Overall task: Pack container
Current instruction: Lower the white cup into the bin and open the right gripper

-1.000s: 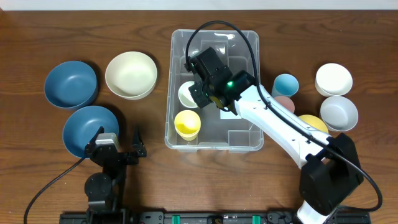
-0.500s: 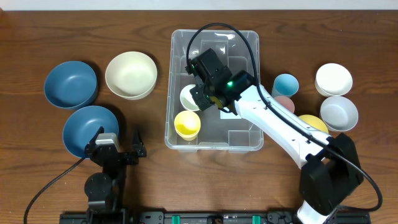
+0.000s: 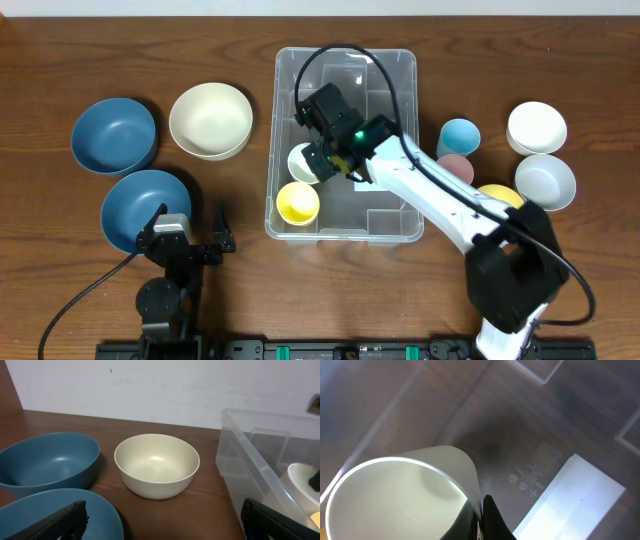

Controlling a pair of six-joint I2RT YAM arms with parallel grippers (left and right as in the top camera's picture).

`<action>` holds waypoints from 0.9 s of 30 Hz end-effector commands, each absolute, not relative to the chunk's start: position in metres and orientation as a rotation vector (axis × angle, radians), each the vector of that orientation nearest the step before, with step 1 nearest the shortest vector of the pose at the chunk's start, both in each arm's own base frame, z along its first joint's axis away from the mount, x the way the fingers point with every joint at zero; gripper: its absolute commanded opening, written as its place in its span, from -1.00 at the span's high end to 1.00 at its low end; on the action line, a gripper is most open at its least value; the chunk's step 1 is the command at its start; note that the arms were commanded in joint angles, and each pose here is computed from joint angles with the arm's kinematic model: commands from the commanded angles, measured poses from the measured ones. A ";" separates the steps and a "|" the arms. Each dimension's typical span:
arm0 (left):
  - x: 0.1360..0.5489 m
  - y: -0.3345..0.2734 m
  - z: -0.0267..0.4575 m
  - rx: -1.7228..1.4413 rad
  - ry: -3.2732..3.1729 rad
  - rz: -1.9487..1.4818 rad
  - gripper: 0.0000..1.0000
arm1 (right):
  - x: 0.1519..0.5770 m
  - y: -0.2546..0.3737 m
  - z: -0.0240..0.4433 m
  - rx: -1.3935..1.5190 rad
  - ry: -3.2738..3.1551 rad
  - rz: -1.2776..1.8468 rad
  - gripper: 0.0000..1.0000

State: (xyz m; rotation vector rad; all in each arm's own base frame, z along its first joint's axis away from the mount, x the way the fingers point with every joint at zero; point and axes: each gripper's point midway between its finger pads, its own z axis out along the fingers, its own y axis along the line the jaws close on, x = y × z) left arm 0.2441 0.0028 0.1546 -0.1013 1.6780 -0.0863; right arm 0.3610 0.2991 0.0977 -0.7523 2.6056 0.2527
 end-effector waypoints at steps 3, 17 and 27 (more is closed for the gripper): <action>0.244 0.000 0.138 -0.082 1.720 -0.088 -0.96 | 0.368 0.302 0.098 -0.728 2.578 0.233 0.97; 0.244 0.000 0.138 -0.082 1.720 -0.088 -0.96 | 0.378 0.295 0.100 -0.710 2.549 0.168 0.92; 0.244 0.000 0.138 -0.082 1.720 -0.088 -0.96 | 0.382 0.292 0.102 -0.698 2.537 0.140 0.81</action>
